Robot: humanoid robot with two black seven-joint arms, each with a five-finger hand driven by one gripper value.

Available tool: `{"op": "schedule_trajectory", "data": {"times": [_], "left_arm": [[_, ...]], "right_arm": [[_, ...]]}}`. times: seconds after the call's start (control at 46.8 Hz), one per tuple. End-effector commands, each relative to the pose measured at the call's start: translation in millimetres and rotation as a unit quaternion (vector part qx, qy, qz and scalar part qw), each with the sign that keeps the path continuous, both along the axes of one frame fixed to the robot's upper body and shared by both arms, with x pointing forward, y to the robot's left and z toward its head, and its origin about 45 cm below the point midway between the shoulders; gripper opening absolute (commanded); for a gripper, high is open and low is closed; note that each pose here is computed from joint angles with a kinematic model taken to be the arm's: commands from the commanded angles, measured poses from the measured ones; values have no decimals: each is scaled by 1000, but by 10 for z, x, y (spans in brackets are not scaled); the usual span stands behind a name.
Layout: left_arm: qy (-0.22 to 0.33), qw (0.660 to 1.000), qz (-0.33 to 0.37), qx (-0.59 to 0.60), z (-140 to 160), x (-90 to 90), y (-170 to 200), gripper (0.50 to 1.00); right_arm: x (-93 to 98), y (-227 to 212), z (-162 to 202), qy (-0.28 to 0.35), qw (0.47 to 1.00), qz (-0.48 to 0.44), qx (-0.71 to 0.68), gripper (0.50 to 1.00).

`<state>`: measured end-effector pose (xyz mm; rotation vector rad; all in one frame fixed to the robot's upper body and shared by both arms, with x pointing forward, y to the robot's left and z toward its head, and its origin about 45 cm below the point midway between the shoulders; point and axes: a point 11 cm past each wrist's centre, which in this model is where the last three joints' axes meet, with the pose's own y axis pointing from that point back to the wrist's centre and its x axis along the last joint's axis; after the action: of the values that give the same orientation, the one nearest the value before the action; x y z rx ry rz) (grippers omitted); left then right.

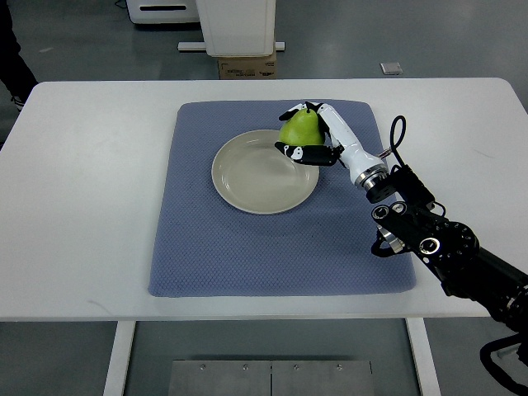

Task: Place pear on plate with right hand
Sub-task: 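Lift the pear with the right hand and carry it over the plate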

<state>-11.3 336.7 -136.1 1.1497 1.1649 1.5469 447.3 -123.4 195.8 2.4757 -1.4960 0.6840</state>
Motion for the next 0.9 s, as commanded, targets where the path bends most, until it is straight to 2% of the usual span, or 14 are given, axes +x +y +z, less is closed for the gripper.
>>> {"op": "schedule_trajectory", "data": {"times": [0.0, 0.385, 0.876], "left_arm": [[0, 1000, -1, 0, 0, -1, -1, 1000], [0, 1000, 0, 0, 0, -1, -1, 1000], [0, 1000, 0, 0, 0, 1, 0, 1000]], "right_arm": [[-2, 20, -3, -1, 1000, 4, -7, 500], [-58, 137, -62, 1, 999, 32, -40, 500], [-108, 225, -121, 37, 998, 36, -23, 500]]}}
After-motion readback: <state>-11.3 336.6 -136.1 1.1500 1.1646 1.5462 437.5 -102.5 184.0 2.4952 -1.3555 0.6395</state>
